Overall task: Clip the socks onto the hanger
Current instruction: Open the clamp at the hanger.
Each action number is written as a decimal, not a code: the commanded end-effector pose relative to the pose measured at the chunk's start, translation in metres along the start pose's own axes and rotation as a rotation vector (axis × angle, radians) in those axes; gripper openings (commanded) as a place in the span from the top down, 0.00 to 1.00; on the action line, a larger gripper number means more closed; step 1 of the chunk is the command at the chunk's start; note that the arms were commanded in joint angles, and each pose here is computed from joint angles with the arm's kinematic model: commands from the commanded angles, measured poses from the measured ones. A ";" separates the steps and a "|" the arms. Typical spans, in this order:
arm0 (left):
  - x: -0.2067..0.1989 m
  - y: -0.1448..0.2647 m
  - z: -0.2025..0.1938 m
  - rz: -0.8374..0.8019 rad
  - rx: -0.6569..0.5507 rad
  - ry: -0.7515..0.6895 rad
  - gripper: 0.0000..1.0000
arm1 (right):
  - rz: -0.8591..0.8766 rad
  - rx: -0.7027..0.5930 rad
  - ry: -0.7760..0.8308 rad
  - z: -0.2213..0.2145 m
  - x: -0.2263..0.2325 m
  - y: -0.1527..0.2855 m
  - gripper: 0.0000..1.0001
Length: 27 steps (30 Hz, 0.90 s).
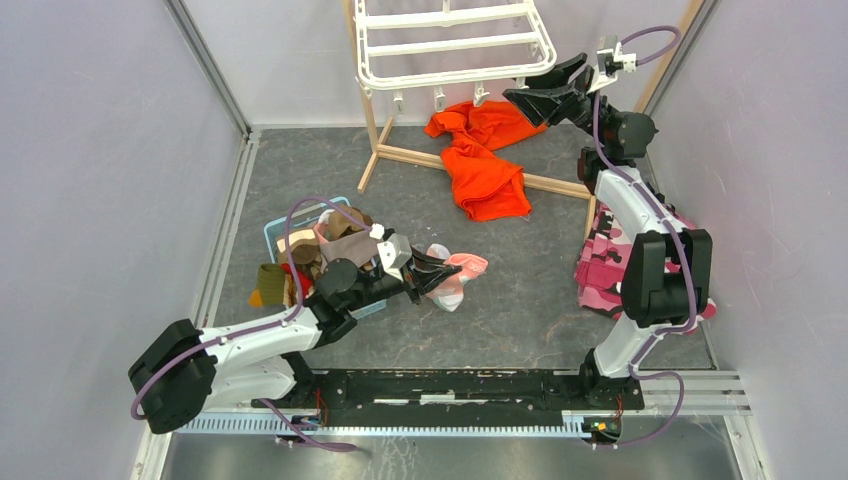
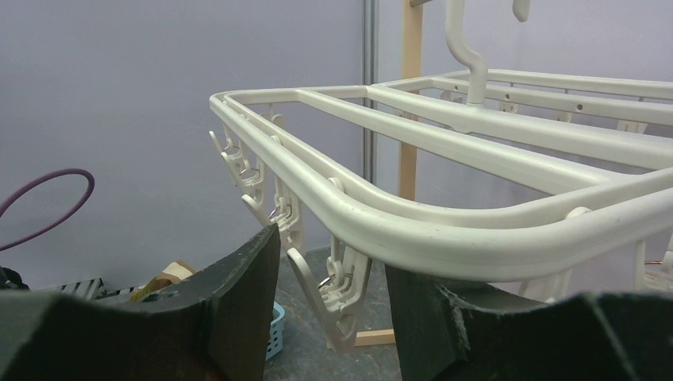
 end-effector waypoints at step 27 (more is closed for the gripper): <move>0.054 -0.087 0.091 0.280 -0.143 -0.115 0.98 | -0.034 0.022 0.038 0.026 0.007 -0.007 0.99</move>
Point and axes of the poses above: each gripper's point midway between its finger pads, its own y axis back along the fingers, its own x axis along the line the jaws close on, z = x × y, the point moved 4 cm from there along y, back along the fingers, and after that the axes turned 8 degrees about y, right-handed, at the moved point
